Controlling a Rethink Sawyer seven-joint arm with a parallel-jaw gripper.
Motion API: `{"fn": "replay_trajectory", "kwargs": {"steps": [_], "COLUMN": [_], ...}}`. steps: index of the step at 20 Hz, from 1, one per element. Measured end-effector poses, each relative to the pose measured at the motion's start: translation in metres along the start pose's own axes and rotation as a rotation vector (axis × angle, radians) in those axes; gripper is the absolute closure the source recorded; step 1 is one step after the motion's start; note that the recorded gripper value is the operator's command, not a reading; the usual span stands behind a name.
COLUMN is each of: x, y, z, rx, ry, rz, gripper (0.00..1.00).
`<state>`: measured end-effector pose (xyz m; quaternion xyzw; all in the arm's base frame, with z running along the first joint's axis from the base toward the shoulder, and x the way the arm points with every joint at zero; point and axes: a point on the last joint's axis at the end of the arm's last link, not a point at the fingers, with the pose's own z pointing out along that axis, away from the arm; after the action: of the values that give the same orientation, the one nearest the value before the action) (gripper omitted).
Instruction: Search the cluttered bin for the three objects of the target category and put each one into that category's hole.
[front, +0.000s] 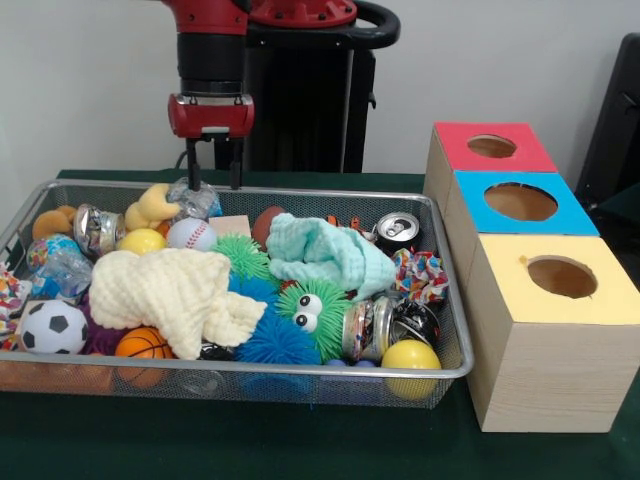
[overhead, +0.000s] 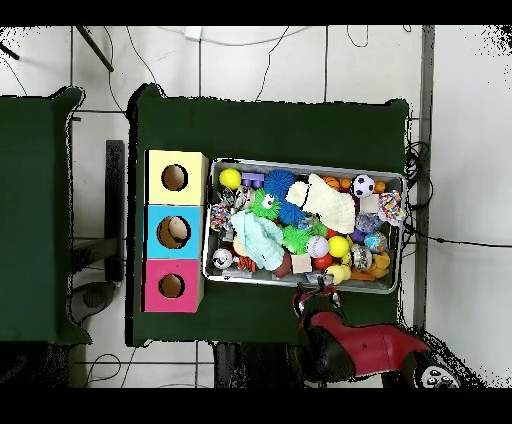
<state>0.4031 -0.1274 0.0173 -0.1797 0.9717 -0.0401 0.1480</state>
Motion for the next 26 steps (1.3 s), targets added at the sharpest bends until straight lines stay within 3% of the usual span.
{"fn": "replay_trajectory", "kwargs": {"steps": [8, 16, 26], "x": [0.003, 0.007, 0.008], "y": [-0.003, -0.008, -0.011], "z": [0.001, 0.003, 0.006], "rx": [-0.003, -0.032, -0.045], "ry": [-0.008, -0.033, -0.048], "rz": [0.015, 0.071, 0.099], "gripper": [0.00, 0.00, 0.00]}}
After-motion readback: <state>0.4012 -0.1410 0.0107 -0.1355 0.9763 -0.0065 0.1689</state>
